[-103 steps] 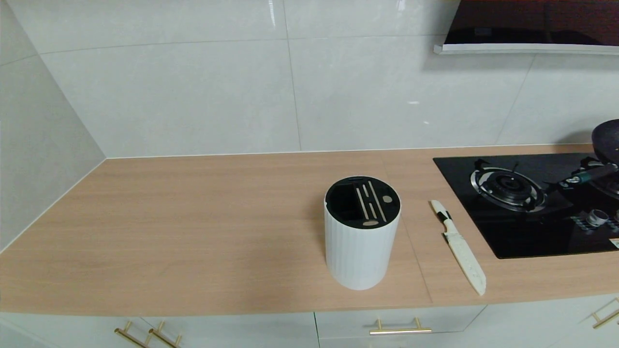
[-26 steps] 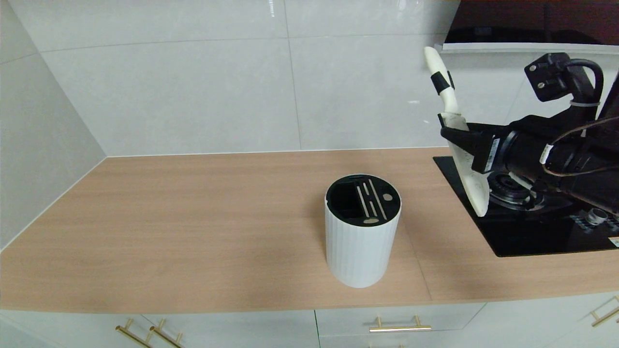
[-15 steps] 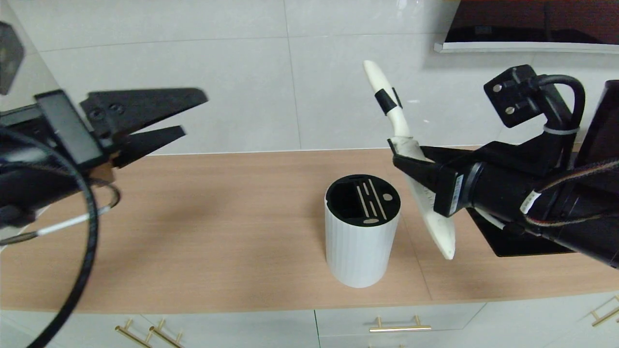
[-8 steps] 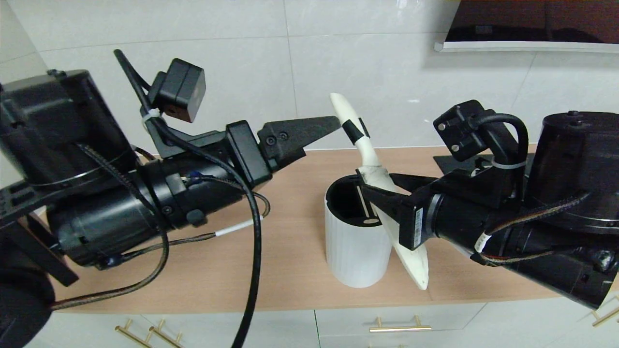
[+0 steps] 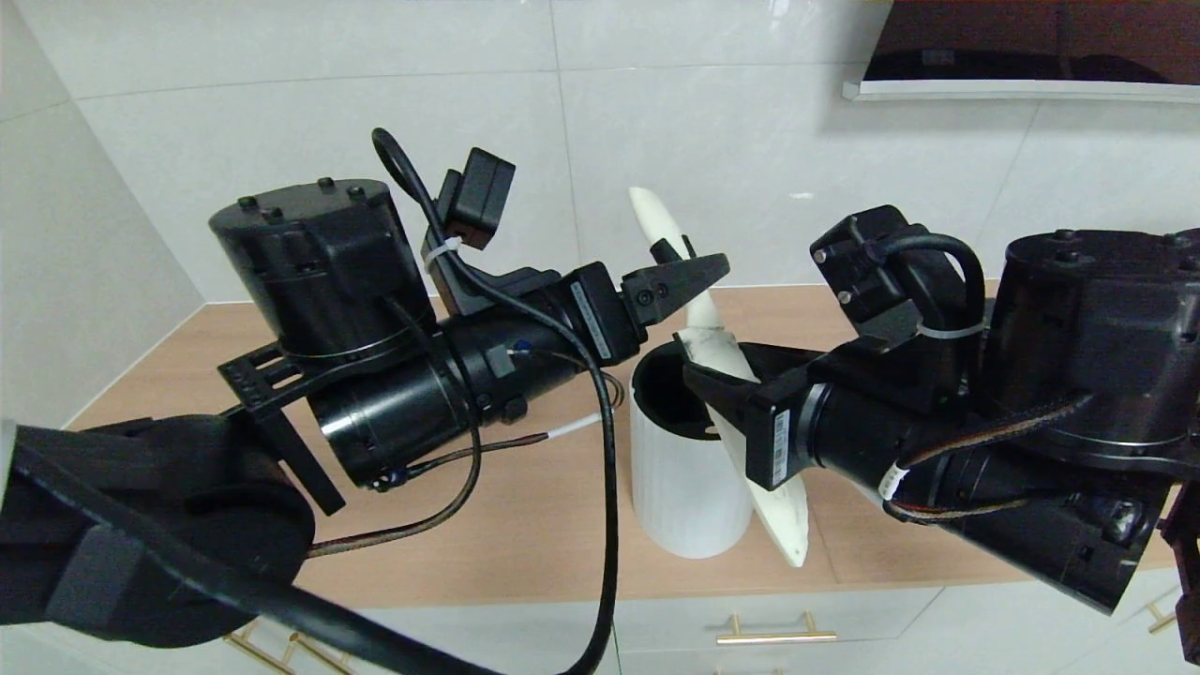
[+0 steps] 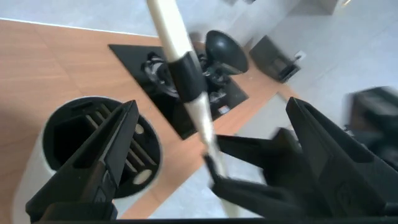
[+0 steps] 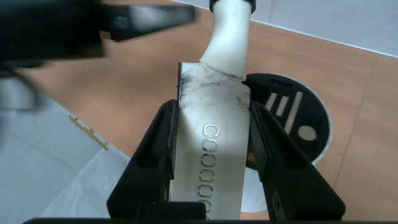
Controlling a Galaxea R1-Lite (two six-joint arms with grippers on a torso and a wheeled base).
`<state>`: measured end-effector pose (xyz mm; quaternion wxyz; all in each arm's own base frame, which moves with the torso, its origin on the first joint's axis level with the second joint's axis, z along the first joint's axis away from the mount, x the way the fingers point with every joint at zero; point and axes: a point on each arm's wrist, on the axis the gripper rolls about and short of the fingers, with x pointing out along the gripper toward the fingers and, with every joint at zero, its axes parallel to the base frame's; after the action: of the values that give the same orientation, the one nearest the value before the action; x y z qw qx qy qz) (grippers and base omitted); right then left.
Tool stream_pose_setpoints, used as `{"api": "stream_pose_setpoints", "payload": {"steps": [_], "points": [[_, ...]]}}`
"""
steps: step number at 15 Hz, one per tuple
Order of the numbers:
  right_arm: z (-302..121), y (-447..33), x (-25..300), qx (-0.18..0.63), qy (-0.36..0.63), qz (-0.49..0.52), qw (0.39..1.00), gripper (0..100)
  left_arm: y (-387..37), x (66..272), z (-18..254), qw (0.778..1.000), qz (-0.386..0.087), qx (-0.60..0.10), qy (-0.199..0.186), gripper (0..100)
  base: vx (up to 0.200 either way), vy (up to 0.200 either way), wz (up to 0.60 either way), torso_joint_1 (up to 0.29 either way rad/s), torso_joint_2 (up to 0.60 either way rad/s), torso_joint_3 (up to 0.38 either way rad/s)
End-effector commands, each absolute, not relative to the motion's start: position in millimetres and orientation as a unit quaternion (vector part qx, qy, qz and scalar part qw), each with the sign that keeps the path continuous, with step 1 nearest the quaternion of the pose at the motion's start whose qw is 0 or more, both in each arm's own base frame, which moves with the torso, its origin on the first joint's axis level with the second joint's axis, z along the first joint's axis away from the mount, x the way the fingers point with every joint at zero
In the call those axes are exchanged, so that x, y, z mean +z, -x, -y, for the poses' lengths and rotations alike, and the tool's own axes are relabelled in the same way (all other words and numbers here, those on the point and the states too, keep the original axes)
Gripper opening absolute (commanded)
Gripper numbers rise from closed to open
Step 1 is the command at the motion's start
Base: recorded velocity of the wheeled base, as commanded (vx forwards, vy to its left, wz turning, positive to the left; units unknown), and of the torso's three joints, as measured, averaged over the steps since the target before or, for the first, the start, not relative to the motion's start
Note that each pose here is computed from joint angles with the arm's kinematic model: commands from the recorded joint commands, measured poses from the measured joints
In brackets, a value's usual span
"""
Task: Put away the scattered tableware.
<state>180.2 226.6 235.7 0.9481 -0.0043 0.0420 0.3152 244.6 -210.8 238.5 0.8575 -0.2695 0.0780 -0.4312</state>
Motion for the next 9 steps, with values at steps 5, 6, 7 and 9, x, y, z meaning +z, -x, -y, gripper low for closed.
{"api": "stream_pose_setpoints", "payload": {"steps": [5, 6, 7, 9], "points": [[-234.4, -177.0, 223.3, 0.326, 0.017, -0.060, 0.943, 0, -255.5, 231.2, 214.3, 0.860, -0.074, -0.426, 0.270, 100, 0.000, 0.000, 0.00, 0.000, 0.00, 0.000], [-234.4, -176.5, 222.5, 0.327, 0.018, -0.061, 0.943, 0, -257.6, 231.3, 212.1, 0.861, -0.071, -0.424, 0.271, 100, 0.000, 0.000, 0.00, 0.000, 0.00, 0.000], [-234.4, -175.9, 222.9, 0.328, 0.018, -0.060, 0.943, 0, -258.0, 231.6, 211.7, 0.862, -0.069, -0.423, 0.272, 100, 0.000, 0.000, 0.00, 0.000, 0.00, 0.000], [-234.1, -175.1, 223.4, 0.329, 0.018, -0.059, 0.942, 0, -257.3, 232.3, 211.2, 0.862, -0.067, -0.423, 0.272, 100, 0.000, 0.000, 0.00, 0.000, 0.00, 0.000]]}}
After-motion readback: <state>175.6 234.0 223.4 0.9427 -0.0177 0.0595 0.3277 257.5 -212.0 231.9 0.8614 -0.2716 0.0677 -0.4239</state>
